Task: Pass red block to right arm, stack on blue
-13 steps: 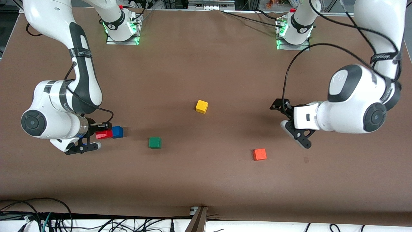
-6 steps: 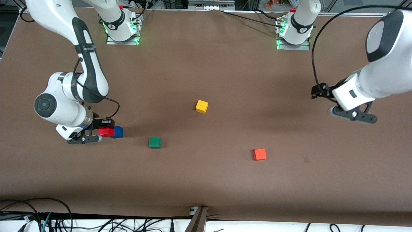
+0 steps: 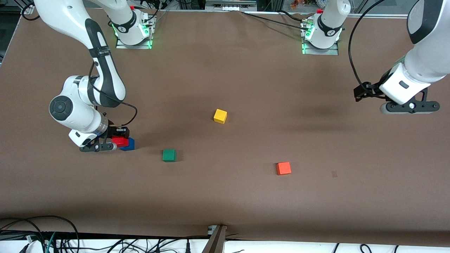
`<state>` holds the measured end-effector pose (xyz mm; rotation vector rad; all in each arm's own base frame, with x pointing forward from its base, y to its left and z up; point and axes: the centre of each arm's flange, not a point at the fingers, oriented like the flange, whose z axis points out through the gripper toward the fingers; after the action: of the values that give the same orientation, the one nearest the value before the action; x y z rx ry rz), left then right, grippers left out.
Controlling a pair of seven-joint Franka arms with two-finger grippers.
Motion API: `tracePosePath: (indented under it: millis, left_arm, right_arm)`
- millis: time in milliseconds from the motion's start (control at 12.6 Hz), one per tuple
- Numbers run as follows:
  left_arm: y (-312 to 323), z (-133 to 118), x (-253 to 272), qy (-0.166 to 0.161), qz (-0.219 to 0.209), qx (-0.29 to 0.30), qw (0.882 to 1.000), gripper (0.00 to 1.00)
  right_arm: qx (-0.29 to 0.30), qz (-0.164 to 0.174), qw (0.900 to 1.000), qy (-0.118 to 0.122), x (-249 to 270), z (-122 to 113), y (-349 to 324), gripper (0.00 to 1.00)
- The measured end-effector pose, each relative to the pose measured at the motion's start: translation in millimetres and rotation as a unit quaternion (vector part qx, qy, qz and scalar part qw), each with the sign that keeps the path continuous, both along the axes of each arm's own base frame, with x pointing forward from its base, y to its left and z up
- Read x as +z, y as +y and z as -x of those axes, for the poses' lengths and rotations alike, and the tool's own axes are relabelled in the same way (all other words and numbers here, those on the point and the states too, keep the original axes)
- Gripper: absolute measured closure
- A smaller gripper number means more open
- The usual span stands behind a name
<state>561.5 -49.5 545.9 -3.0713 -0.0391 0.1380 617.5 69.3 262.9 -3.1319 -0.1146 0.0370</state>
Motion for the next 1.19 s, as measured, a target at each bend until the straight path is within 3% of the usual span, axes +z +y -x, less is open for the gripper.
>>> tracePosePath:
  millis: [714, 1189]
  left_arm:
    - [2, 10, 6, -0.009, 0.003, 0.003, 1.000, 0.00]
    - [-4, 11, 6, -0.008, 0.005, 0.000, 1.000, 0.00]
  right_arm:
    - [0.032, 0.013, 0.999, 0.006, -8, 5, -1, 0.44]
    - [0.032, 0.018, 0.999, -0.002, -18, 7, -3, 0.44]
